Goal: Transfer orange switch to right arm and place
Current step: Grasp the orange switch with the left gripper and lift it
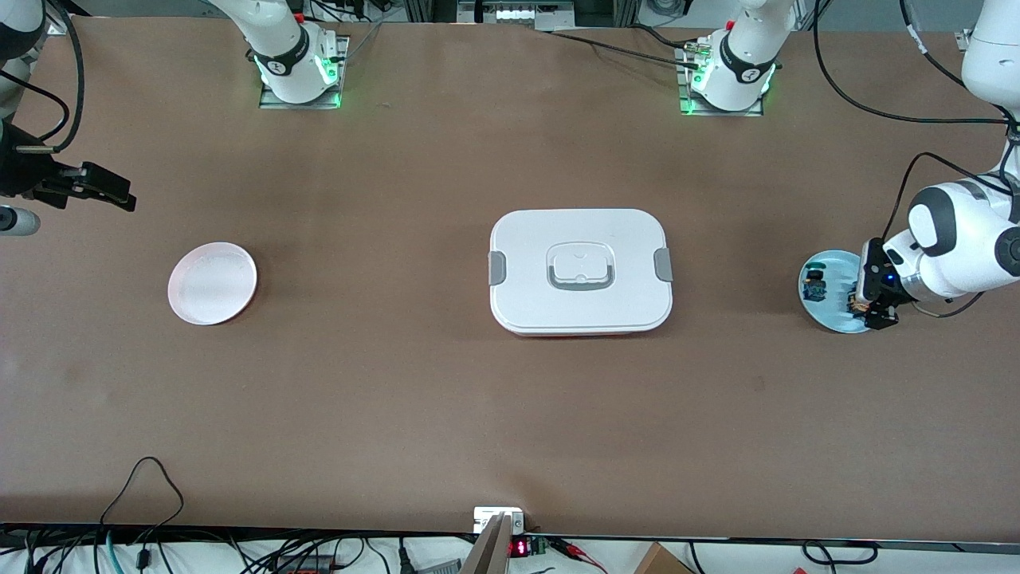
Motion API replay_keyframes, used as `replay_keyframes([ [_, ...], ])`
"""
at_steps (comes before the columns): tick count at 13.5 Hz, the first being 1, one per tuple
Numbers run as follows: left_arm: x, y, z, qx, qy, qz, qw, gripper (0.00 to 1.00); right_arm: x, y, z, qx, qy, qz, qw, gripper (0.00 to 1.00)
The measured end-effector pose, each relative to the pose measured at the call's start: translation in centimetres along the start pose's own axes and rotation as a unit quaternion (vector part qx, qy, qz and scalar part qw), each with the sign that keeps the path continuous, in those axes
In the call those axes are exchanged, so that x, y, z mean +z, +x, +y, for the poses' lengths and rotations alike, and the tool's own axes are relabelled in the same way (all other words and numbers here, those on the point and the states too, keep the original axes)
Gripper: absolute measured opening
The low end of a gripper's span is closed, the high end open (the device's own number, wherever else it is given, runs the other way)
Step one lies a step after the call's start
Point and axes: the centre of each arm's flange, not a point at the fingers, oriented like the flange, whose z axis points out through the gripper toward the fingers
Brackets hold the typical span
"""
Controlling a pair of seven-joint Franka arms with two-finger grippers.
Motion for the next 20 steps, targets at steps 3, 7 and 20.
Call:
replay_keyframes([
  [3,-0.1,-0.5,0.2,-0.004,0.005,-0.002,1.0,0.96,0.0,0.0,0.0,0.0,0.0,0.0,1.0,1.0],
  [7,-0.3,-0.4,0.0,0.011,0.009,-0.002,1.0,0.72,0.0,0.0,0.0,0.0,0.0,0.0,1.0,1.0],
  [20,-12.3,3.0,-4.4,-0.034,-0.057,0.254,0.965,0.72,0.0,0.0,0.0,0.0,0.0,0.001,1.0,1.0],
])
